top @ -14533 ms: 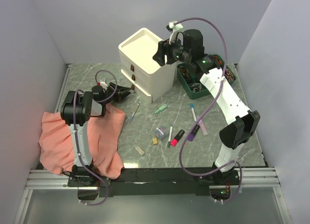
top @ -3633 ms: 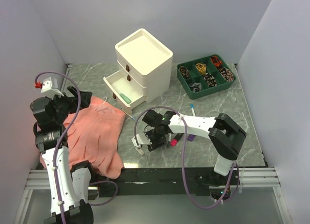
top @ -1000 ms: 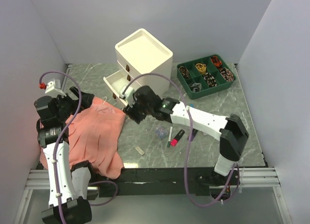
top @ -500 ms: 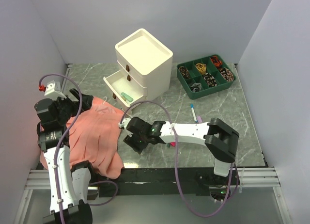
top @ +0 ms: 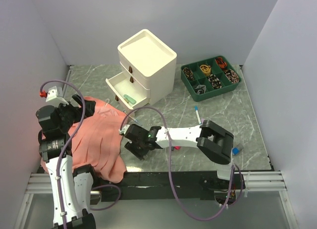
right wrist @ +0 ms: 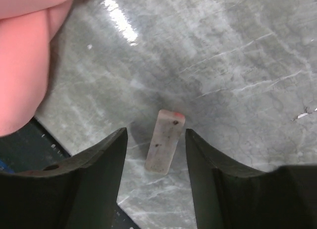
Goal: Sort the stationery into containers
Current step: Pick up the stationery from the center of the board, then place the stationery in the drawer, then close the drawer in the storage box.
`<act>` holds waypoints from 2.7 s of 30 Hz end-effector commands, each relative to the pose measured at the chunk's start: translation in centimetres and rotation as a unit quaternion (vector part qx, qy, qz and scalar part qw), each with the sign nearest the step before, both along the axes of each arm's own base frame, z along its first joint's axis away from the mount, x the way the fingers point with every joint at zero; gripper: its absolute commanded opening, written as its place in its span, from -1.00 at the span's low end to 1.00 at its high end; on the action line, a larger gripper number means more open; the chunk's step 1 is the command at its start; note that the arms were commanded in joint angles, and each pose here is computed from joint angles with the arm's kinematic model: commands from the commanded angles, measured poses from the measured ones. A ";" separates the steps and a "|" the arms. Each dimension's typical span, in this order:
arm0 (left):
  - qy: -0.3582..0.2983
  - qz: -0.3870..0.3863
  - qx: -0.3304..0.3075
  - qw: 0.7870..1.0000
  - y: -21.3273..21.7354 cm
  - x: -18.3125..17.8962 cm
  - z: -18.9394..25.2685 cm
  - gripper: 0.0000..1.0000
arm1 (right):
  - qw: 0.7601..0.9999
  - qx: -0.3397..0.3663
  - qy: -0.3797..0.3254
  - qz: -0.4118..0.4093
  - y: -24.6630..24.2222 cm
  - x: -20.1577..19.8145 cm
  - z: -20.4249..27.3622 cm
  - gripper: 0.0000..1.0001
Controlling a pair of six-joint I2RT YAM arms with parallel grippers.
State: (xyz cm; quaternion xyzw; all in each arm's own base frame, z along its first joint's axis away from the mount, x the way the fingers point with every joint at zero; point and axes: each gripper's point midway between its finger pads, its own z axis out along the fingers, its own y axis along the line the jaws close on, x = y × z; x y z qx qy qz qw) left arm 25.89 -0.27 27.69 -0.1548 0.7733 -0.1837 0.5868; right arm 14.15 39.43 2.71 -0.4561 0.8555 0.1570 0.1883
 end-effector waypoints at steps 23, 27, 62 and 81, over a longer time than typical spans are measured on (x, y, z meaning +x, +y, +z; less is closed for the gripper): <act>-0.005 0.007 0.017 1.000 0.6 0.6 0.9 0.99 | 0.965 0.084 -0.245 -0.038 1.3 13.4 14.9 -1.00; 0.002 0.002 0.007 1.000 0.4 0.7 0.5 0.99 | 0.952 0.087 -0.284 -0.069 2.1 19.2 16.1 -1.00; 0.063 -0.033 -0.108 0.992 -0.3 6.1 -4.8 0.85 | 0.890 0.273 -0.354 -0.094 2.6 25.8 33.4 -0.07; 0.120 -0.055 -0.255 0.958 0.1 15.5 -12.2 -0.99 | 0.823 0.263 -0.481 -0.149 -0.9 37.0 35.4 -1.00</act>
